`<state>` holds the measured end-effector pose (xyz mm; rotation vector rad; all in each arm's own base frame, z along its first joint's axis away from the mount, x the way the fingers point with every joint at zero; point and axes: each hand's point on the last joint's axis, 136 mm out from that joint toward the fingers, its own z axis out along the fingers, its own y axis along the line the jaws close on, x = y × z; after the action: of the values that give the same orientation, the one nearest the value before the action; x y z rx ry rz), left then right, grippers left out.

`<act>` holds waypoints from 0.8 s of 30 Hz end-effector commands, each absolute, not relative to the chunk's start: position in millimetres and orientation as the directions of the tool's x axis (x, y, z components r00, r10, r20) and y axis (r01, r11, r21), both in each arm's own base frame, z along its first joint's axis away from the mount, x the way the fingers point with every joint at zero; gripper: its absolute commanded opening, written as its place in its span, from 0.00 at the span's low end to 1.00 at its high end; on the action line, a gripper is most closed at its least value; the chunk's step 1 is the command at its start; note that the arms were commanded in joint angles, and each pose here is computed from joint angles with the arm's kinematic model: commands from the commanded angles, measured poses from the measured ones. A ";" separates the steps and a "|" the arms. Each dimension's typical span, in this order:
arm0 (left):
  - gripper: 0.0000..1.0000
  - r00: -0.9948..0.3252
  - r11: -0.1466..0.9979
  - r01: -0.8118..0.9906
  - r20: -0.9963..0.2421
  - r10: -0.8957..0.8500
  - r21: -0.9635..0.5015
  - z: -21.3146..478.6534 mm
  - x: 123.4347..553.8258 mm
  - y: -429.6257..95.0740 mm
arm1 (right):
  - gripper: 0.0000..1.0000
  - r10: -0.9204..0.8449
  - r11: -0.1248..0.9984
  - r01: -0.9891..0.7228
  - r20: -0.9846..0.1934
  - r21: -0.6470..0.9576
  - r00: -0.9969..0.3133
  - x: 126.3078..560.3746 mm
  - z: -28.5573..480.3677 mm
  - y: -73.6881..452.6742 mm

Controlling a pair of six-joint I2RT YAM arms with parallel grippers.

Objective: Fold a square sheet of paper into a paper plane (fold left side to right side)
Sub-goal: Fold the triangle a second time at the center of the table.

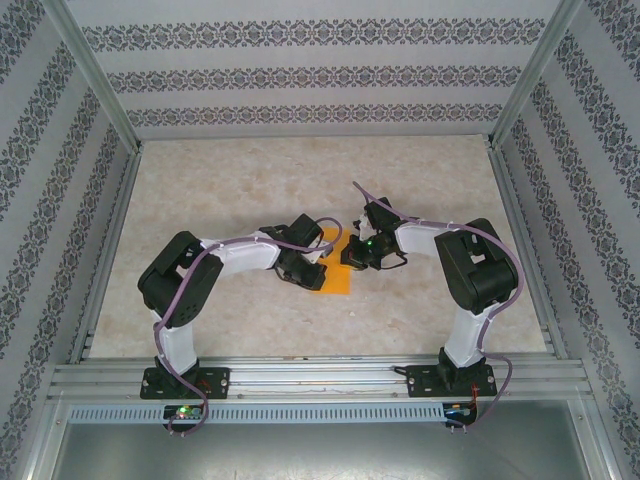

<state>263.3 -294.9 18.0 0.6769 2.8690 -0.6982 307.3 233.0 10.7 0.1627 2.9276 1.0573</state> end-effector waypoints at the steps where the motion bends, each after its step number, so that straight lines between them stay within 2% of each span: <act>1: 0.08 -0.893 0.823 0.443 -0.094 0.441 -0.356 4.0 231.9 -271.7 | 0.00 0.156 0.896 0.191 0.119 0.401 -0.981 275.1 -54.6 186.0; 24: 0.05 -0.894 0.836 0.439 -0.071 0.442 -0.330 0.1 218.7 -262.5 | 0.00 0.152 0.896 0.191 0.125 0.400 -0.980 275.4 -54.7 186.2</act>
<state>253.2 -287.4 17.6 0.6884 2.8684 -0.6601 308.7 234.0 11.1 0.1505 2.9278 1.0792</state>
